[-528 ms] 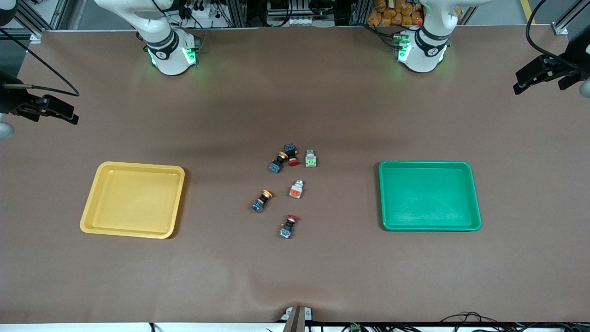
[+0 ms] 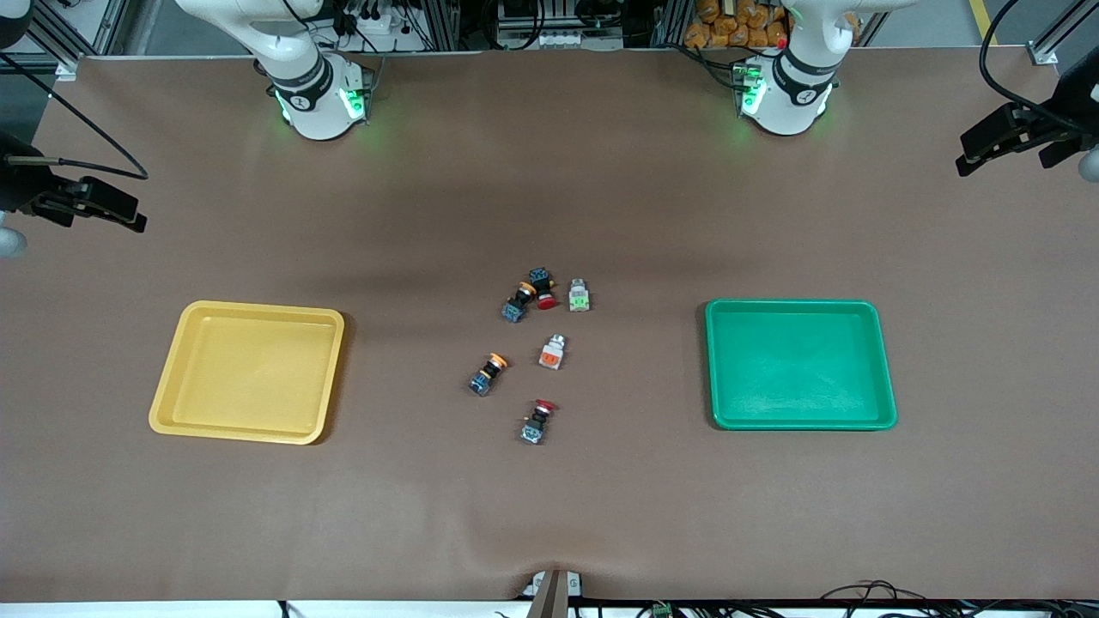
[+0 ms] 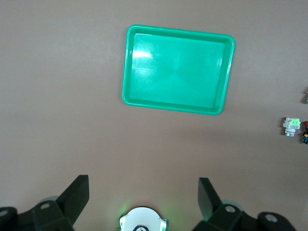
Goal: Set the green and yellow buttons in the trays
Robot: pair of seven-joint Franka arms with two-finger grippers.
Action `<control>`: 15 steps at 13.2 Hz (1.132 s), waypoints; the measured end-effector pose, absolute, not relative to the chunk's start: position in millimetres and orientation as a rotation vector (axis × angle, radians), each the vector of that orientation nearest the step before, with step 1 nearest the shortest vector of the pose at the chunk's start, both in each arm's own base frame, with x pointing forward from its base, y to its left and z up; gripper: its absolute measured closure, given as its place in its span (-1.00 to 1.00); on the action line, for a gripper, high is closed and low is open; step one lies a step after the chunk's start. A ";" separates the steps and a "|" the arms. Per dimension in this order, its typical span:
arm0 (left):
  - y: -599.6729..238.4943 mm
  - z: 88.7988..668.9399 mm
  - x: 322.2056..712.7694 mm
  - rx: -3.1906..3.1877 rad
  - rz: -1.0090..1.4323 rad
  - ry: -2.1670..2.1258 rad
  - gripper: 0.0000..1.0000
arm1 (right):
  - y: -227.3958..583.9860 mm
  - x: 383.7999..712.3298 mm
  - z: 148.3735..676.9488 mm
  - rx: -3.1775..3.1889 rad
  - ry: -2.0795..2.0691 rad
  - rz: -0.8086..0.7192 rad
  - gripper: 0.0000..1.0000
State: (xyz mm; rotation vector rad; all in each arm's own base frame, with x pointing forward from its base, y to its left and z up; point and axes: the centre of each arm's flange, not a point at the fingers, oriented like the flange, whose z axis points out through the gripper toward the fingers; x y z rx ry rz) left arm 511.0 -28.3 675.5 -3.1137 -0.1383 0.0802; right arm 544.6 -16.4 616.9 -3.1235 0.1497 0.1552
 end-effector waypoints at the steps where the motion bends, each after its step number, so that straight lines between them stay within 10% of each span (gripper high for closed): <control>1: -29.2 669.8 514.6 -3.113 0.097 -0.135 -1.00 | -13.0 546.3 613.6 -3.124 0.140 0.164 -1.00; 7: -50.1 605.6 552.9 -3.101 0.252 -0.080 -1.00 | 12.5 604.1 537.9 -3.126 0.076 0.251 -1.00; 15: -164.1 502.8 594.3 -3.070 0.297 -0.125 -1.00 | 46.9 689.2 425.1 -3.124 0.012 -0.049 -1.00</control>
